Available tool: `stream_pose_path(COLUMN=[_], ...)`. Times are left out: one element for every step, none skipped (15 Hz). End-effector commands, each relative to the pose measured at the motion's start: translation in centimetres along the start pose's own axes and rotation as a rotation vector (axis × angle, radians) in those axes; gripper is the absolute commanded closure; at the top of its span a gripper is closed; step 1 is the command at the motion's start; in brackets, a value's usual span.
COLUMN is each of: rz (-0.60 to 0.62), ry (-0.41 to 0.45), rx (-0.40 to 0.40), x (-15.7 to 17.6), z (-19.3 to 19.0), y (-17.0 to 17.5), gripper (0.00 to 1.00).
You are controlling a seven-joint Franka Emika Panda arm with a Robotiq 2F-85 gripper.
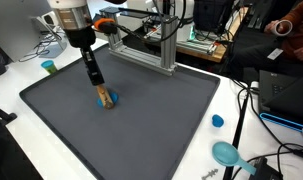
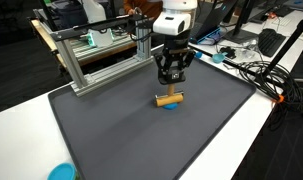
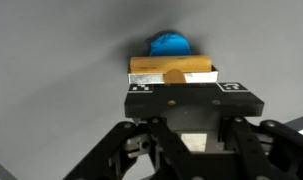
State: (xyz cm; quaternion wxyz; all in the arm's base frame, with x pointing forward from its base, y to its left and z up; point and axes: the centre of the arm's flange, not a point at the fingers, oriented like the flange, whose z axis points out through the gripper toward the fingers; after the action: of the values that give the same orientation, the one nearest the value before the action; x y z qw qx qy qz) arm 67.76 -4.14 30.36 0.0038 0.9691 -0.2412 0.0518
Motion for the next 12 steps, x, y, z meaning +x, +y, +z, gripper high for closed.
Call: stream_pose_path(rz=[0.022,0.023,0.025,0.027,0.029,0.031,0.032,0.034,0.035,0.036,0.037,0.035], ry=[0.127,0.134,0.138,0.144,0.147,0.15,0.157,0.166,0.177,0.193,0.217,0.234], rx=[-0.009,-0.011,-0.011,-0.01,-0.009,-0.007,-0.003,0.003,0.007,0.011,0.019,0.029], x=[2.9,3.0,3.1,3.2,3.2,3.3,3.4,3.5,3.7,3.9,4.4,4.6], z=[3.8,3.8,3.8,3.8,3.8,3.7,3.6,3.3,3.0,2.8,2.8,3.1], y=[-0.3,-0.3,-0.3,-0.3,-0.3,-0.3,-0.3,-0.3,-0.3,-0.3,-0.2,-0.2], gripper=[0.79,0.79,0.79,0.79,0.79,0.79,0.79,0.79,0.79,0.79,0.79,0.79])
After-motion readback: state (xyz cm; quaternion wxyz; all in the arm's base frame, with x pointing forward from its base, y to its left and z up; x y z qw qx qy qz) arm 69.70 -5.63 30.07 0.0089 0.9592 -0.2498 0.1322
